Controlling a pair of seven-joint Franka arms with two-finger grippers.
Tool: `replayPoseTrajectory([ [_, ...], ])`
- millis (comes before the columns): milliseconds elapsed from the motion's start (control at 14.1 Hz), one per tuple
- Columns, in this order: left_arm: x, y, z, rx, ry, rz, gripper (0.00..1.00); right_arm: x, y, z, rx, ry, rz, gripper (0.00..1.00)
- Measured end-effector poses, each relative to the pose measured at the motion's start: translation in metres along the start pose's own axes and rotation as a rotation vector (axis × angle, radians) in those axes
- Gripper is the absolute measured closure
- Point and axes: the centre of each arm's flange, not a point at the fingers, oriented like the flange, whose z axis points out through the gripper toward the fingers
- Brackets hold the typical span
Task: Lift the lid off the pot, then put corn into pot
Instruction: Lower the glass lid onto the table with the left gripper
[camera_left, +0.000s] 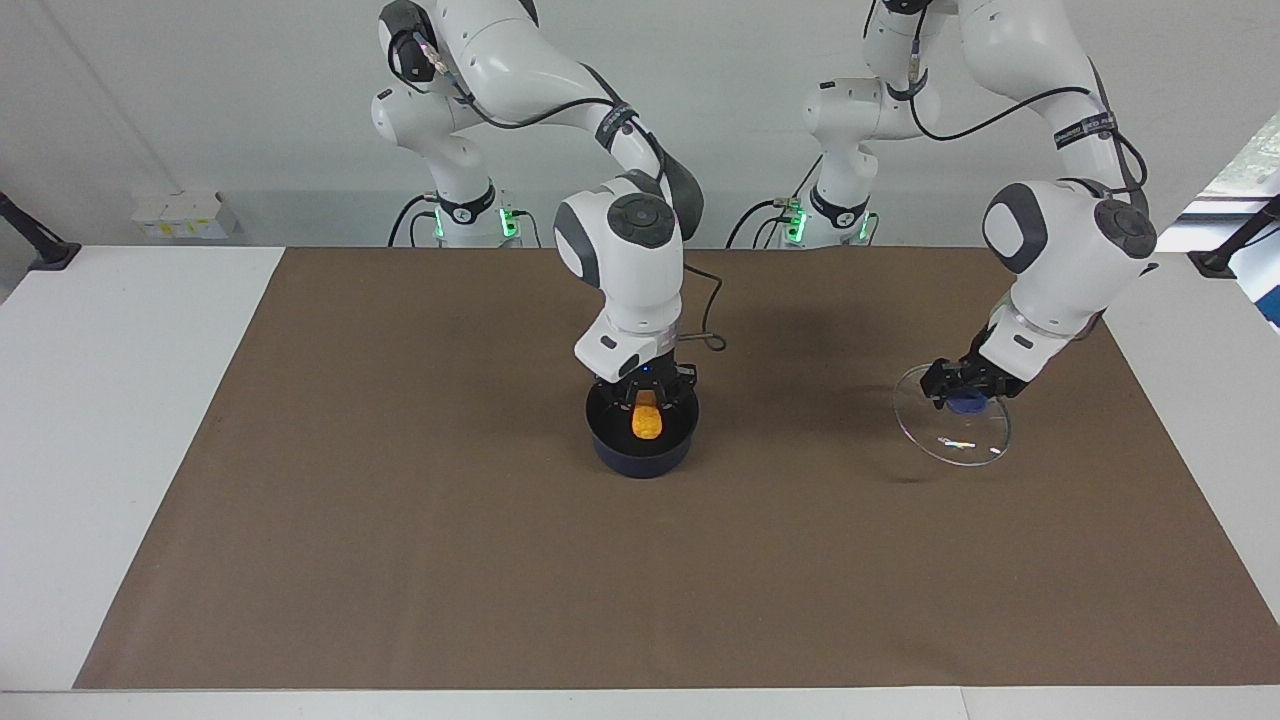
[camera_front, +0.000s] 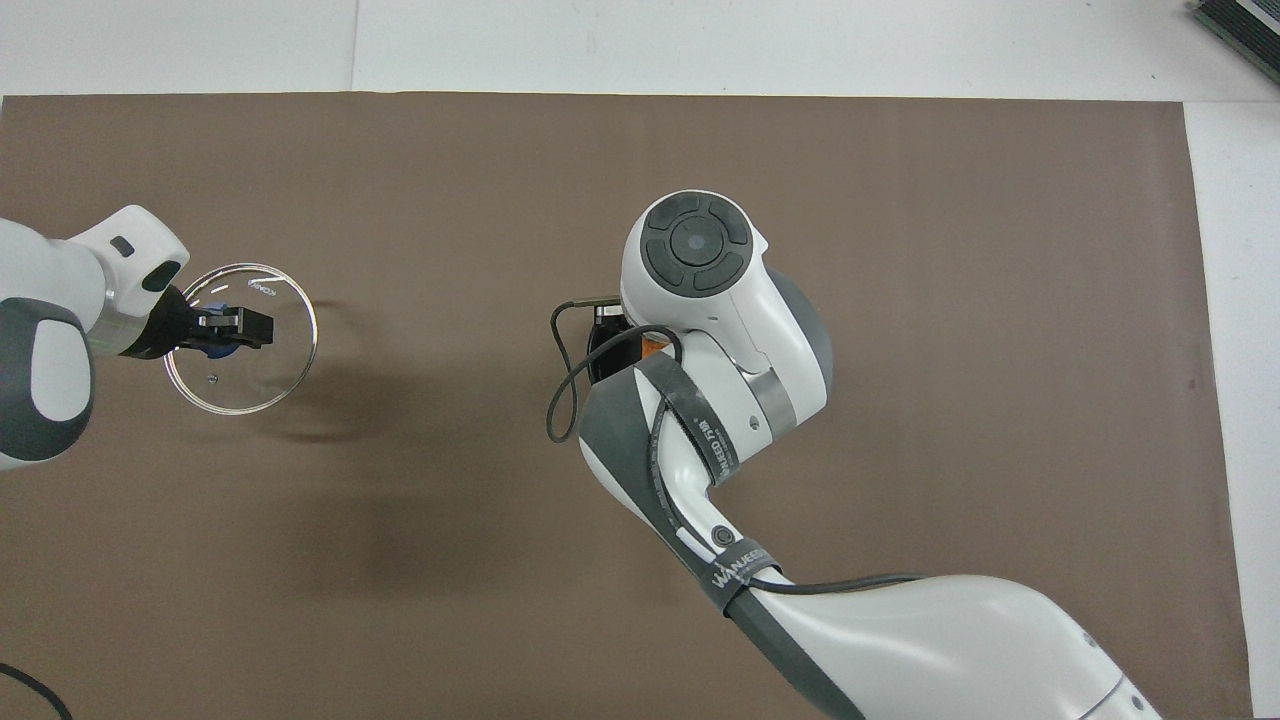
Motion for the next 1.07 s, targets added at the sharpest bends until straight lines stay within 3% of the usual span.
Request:
replayPoseTrajectory([
  [497,-0.050,-0.031,0.079,0.026,0.016,0.053,0.47,-0.003,0.000,0.023,-0.008,-0.020,0.000,0.63],
  [639,-0.052,-0.035,0.080,0.028,0.028,0.056,0.32,-0.004,0.001,0.030,-0.013,-0.029,-0.012,0.63],
  [852,-0.045,-0.034,0.070,0.022,0.027,0.049,0.00,-0.005,0.003,0.035,-0.017,-0.037,-0.033,0.63],
  [1066,-0.024,-0.026,0.037,0.008,0.020,0.041,0.00,-0.005,0.003,0.039,-0.011,-0.029,-0.038,0.63],
])
